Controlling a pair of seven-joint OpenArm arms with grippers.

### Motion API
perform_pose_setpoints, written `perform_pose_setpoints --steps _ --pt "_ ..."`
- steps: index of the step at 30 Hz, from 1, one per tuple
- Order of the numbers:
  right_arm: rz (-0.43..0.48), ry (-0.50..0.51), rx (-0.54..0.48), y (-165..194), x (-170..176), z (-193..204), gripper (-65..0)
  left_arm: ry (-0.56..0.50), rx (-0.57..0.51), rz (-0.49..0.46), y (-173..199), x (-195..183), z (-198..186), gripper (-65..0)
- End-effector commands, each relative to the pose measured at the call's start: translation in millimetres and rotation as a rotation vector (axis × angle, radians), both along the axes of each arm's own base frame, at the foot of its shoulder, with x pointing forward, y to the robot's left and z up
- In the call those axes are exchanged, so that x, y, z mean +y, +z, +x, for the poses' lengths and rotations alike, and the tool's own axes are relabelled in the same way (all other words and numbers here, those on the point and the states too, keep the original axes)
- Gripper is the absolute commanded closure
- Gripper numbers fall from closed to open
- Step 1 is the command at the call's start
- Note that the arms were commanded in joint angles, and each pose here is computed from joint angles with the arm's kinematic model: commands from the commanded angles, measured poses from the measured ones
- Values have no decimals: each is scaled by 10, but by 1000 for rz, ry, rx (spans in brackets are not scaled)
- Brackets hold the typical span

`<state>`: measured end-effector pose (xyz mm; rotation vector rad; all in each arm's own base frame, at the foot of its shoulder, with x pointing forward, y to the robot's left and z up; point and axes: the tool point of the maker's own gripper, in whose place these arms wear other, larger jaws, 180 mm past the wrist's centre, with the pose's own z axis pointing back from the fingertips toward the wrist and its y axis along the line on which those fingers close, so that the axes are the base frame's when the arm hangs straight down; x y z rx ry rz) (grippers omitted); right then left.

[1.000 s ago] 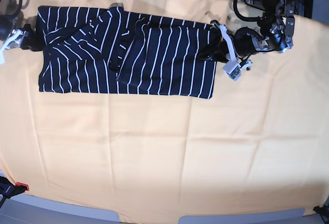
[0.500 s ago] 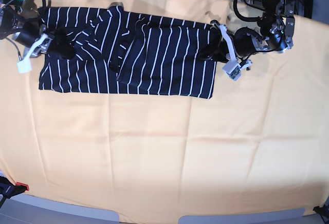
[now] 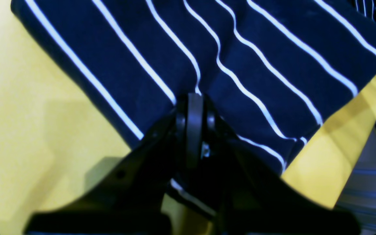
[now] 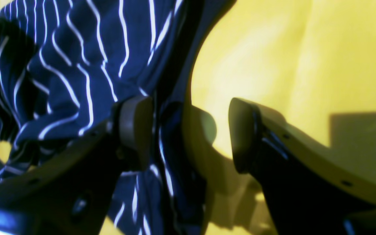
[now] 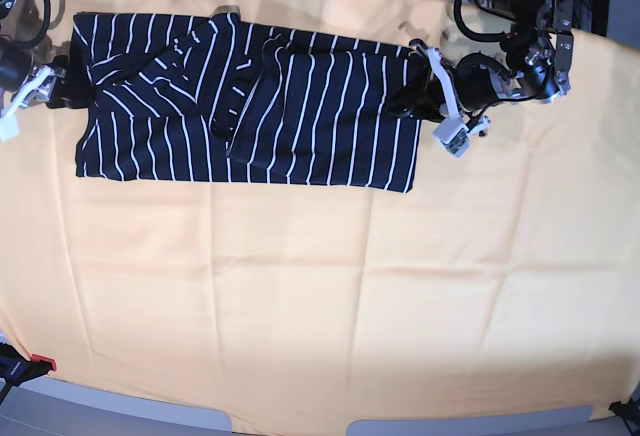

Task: Fold the T-shirt properly
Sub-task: 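Lift the strip end with the right gripper and fold it toward the left gripper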

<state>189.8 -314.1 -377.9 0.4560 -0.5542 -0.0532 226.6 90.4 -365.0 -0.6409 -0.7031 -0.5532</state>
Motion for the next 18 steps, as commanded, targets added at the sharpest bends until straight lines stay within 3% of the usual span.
perform_pose_setpoints --steps 1,10,18 --pt "-29 -2 12 13 -85 -20 -390 -7 14 57 -47 92 -19 0" --pt "115 -79 99 -395 116 -225 -392 -10 18 66 -61 100 -27 0" --pt "202 79 213 -580 611 -377 -392 -10 19 64 -59 99 -29 0"
